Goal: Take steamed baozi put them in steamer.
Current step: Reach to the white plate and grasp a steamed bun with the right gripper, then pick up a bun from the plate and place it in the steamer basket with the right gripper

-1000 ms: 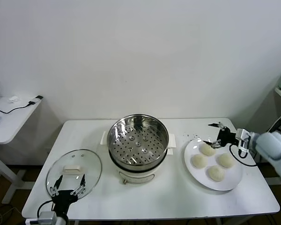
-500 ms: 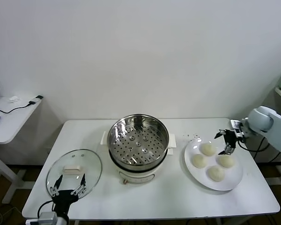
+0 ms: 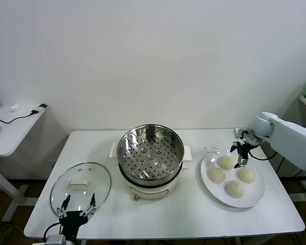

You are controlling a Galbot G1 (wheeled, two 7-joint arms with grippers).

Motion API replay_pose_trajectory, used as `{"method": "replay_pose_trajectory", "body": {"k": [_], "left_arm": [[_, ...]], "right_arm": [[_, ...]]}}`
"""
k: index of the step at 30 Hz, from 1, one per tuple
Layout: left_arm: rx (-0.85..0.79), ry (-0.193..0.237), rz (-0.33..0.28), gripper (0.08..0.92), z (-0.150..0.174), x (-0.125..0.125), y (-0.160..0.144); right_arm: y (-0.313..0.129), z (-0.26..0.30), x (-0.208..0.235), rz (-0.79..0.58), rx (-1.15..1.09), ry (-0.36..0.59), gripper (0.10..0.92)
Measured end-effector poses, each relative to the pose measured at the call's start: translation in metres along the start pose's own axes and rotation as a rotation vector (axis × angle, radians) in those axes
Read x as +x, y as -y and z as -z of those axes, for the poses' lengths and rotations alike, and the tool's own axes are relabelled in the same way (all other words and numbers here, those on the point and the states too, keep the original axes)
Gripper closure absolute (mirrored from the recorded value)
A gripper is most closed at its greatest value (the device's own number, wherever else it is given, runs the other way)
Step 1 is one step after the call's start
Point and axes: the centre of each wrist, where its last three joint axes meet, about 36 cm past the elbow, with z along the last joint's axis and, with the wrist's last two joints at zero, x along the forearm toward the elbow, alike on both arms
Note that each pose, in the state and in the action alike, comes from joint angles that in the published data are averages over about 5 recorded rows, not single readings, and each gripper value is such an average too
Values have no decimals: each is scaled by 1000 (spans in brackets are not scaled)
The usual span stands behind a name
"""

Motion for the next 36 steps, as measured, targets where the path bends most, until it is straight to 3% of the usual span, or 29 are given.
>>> {"method": "replay_pose_trajectory", "body": {"k": [15, 21, 25, 30, 36], "left_arm": [[0, 1, -2, 177, -3, 2, 2], [-2, 4, -3, 177, -2, 1, 3], [-6, 9, -2, 177, -1, 2, 3], [-8, 13, -3, 177, 1, 3, 3], [-10, 23, -7, 177, 4, 5, 3]], "right_arm": [[9, 9, -32, -14, -26, -16, 211], [11, 8, -31, -15, -29, 0, 323], [11, 10, -24, -13, -12, 20, 349], [19, 18, 7, -30, 47, 45, 352], [41, 64, 94, -93, 231, 87, 352]]}}
